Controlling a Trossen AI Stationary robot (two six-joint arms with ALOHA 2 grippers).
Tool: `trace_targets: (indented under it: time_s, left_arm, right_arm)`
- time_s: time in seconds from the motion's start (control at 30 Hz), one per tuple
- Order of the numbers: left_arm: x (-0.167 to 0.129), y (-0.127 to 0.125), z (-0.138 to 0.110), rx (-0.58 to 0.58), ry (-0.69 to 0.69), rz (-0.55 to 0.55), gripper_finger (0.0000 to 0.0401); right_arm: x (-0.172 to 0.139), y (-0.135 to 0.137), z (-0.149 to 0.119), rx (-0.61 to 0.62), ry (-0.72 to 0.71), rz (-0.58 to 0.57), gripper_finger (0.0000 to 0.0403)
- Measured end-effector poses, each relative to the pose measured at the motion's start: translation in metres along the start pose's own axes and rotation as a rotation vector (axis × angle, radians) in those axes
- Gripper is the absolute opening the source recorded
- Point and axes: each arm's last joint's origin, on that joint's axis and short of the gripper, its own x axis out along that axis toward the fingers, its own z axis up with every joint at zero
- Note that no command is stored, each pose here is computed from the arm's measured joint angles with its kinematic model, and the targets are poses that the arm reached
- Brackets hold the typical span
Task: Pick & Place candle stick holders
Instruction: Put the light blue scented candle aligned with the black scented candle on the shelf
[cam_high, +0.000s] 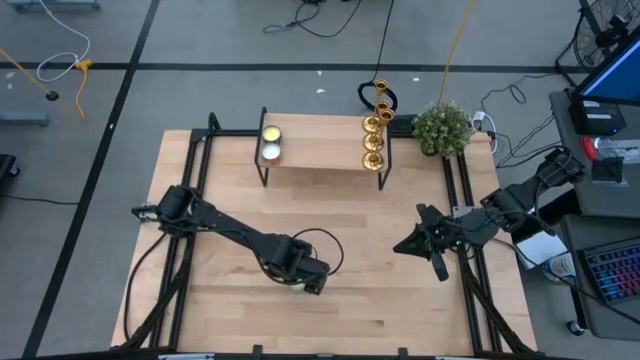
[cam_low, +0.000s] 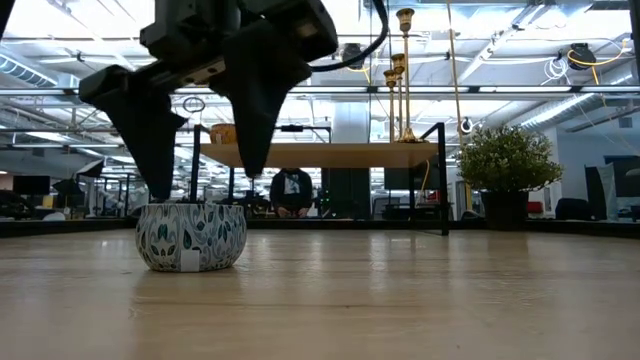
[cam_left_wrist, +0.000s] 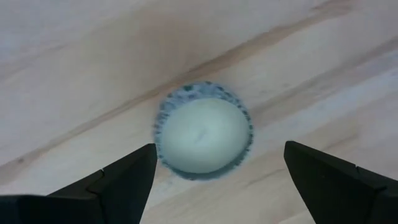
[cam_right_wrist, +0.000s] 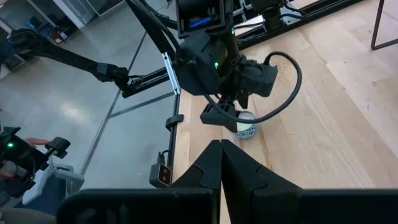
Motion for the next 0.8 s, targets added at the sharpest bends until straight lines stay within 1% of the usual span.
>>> trace_targets:
  time_s: [0.07,0.17,0.27,0.47,0.57,0.7,0.8]
  left_arm:
    - [0.003,0.0,0.0,-0.006,0.001,-0.01,0.036]
    - [0.007,0.004,0.0,-0.023,0.006,0.003,0.036]
    - [0.012,0.007,0.0,-0.026,0.039,0.017,0.036]
    - [0.015,0.007,-0.002,-0.02,0.033,0.006,0.036]
    - [0.024,0.004,0.0,-0.018,0.04,-0.002,0.036]
    - [0.043,-0.004,0.001,-0.013,0.081,-0.047,0.036]
    - [0.051,-0.007,0.002,-0.015,0.092,-0.051,0.036]
  right_arm:
    - [0.0,0.0,0.0,-0.001,0.0,-0.001,0.0]
    - [0.0,0.0,0.0,-0.004,-0.001,-0.002,0.0]
    - [0.0,0.0,0.0,-0.008,-0.002,-0.002,0.0]
    - [0.0,0.0,0.0,-0.021,-0.002,-0.003,0.0]
    - [0.0,0.0,0.0,-0.027,-0.003,-0.004,0.0]
    - [0.0,0.0,0.0,-0.037,-0.003,-0.004,0.0]
    - [0.0,0.0,0.0,-0.038,-0.003,-0.004,0.0]
